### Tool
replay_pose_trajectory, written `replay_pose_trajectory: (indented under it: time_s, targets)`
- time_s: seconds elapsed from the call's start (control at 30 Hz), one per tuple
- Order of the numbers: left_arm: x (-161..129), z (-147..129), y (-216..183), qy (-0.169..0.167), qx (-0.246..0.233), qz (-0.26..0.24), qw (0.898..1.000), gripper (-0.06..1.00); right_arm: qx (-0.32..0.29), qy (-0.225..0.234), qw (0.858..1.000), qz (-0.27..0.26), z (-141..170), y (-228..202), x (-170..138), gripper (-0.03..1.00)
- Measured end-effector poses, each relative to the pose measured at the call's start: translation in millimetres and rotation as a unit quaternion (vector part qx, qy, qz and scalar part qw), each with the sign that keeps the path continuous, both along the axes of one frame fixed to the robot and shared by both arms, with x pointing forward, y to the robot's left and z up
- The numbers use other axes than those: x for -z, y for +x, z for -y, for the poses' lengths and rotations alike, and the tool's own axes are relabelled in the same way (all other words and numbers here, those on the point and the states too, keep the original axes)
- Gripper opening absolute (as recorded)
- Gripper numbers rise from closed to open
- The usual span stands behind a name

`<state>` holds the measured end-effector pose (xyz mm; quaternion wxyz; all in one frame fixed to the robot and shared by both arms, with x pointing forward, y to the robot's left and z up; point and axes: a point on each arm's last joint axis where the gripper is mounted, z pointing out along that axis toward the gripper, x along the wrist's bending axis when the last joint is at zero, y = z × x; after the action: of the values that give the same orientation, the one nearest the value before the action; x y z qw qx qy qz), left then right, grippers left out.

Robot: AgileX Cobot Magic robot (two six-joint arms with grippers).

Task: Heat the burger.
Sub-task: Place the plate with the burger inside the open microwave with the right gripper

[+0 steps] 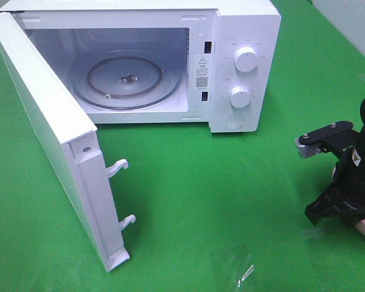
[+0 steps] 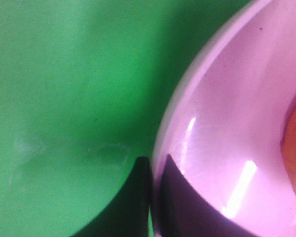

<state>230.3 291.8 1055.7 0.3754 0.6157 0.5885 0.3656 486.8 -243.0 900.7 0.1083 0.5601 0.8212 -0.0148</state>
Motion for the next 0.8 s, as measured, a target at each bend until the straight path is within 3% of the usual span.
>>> replay_pose_trajectory:
  time_s: [0.43, 0.8]
  targets:
    - [0.0, 0.0, 0.0, 0.0, 0.0, 0.0, 1.0, 0.95, -0.003, -0.031, 0.999, 0.019, -8.2, -12.9, -26.4, 0.02]
    - [0.0, 0.0, 0.0, 0.0, 0.0, 0.0, 1.0, 0.95, -0.051, -0.06, 0.996, 0.042, -27.3, -34.2, -54.4, 0.02]
